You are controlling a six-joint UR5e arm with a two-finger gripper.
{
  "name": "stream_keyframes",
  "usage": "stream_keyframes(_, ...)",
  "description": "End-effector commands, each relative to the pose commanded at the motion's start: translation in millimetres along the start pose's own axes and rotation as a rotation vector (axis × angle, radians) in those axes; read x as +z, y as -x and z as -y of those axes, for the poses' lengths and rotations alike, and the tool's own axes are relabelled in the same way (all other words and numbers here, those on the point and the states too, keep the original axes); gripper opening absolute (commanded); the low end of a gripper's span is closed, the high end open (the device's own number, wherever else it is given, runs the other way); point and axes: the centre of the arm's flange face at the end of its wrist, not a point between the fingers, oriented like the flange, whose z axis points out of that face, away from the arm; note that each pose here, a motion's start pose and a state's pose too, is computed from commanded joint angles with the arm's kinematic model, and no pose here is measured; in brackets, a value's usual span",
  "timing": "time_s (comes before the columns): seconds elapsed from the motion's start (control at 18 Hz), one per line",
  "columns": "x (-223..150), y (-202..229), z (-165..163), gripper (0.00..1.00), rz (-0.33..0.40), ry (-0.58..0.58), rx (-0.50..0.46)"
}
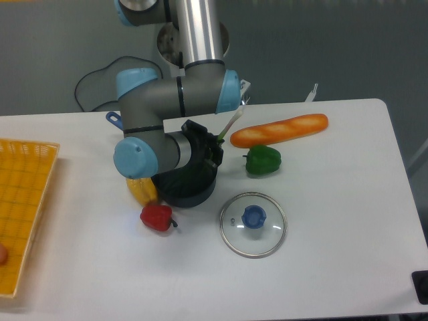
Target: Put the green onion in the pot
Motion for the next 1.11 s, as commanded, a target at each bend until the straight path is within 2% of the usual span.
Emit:
stream_keyframes(0.61,0,-1,12,0.08,0.002,0.010,-0.016)
stream_keyframes(0.72,1,-1,13,0.12,0.000,0.011,-0.015)
stream_keyframes(0.83,2,0,14,0.28,0.000,0.015,-0.008)
stream_keyframes(0.94,3,-1,14,0.54,-0.001,0.016,-0.005)
stream_keyframes(1.06,4,0,14,0.64,0.002,0.023,-0.006)
stream_keyframes(1.11,4,0,15,0.78,0.002,0.023,-0.006)
